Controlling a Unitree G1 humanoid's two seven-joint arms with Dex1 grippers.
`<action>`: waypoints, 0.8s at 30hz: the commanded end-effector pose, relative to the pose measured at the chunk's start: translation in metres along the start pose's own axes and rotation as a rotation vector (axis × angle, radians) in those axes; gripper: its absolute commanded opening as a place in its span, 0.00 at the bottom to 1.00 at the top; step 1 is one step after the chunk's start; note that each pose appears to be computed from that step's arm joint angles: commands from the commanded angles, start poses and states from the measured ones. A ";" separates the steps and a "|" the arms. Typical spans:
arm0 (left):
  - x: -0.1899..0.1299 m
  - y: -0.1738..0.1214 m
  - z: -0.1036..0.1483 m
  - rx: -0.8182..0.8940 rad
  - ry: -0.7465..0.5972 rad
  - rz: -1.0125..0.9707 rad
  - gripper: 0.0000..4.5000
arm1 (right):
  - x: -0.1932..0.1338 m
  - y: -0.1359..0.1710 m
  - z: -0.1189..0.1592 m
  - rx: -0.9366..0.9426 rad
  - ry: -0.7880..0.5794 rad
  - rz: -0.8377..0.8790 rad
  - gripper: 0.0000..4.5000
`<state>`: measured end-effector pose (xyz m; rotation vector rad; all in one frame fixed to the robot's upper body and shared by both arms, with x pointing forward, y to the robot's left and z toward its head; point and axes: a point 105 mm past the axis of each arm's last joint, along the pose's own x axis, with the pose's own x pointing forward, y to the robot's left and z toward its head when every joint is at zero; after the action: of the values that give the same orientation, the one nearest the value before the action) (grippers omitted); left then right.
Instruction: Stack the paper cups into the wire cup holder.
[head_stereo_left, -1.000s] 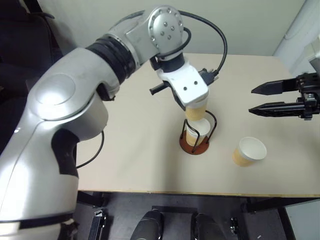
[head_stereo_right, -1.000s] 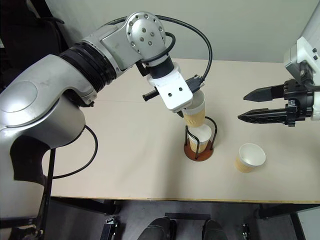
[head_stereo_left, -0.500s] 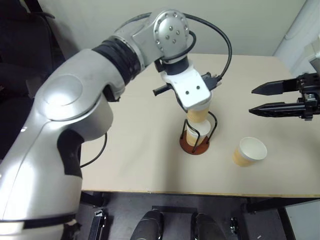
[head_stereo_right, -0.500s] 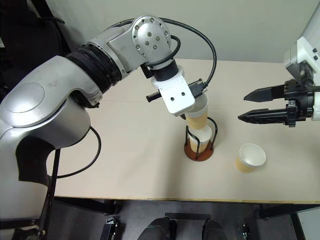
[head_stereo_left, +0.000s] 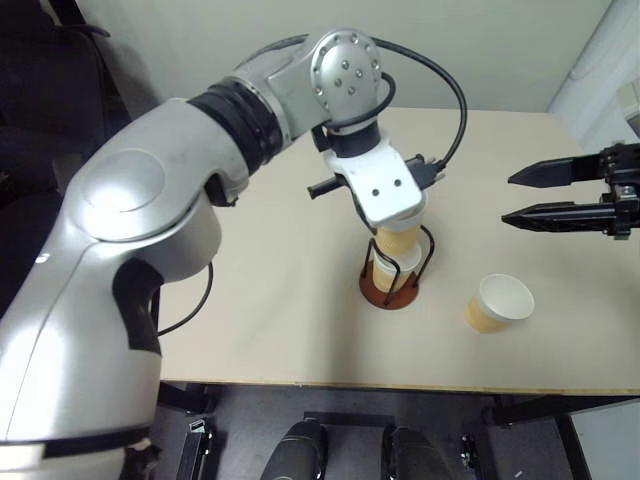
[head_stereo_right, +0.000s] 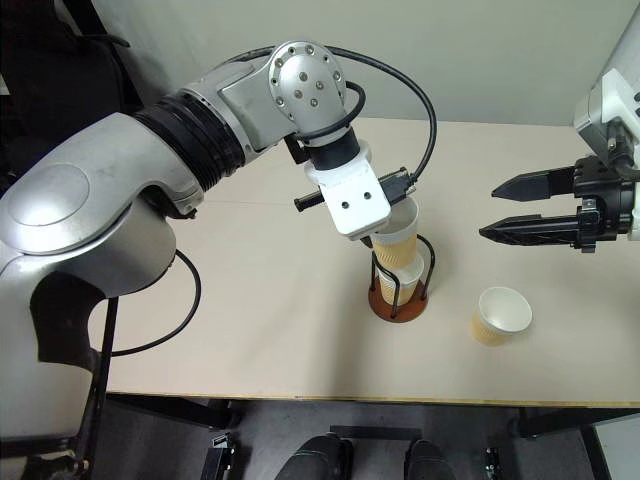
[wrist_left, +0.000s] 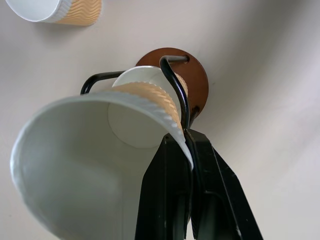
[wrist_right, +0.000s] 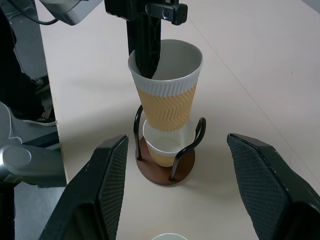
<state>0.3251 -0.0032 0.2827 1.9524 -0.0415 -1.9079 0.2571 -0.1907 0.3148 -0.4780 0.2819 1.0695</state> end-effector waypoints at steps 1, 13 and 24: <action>-0.009 0.001 0.003 0.029 0.027 -0.023 0.02 | -0.009 0.002 0.011 -0.046 -0.018 -0.033 0.71; -0.002 -0.001 -0.001 0.033 0.041 -0.051 0.02 | -0.008 0.002 0.010 -0.043 -0.020 -0.038 0.71; 0.004 -0.007 -0.004 0.034 0.051 -0.088 0.14 | -0.009 0.005 0.008 -0.032 -0.010 -0.039 0.71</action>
<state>0.3282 -0.0005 0.2724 2.0373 0.0086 -1.9192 0.2550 -0.1897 0.3103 -0.4715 0.2985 1.0621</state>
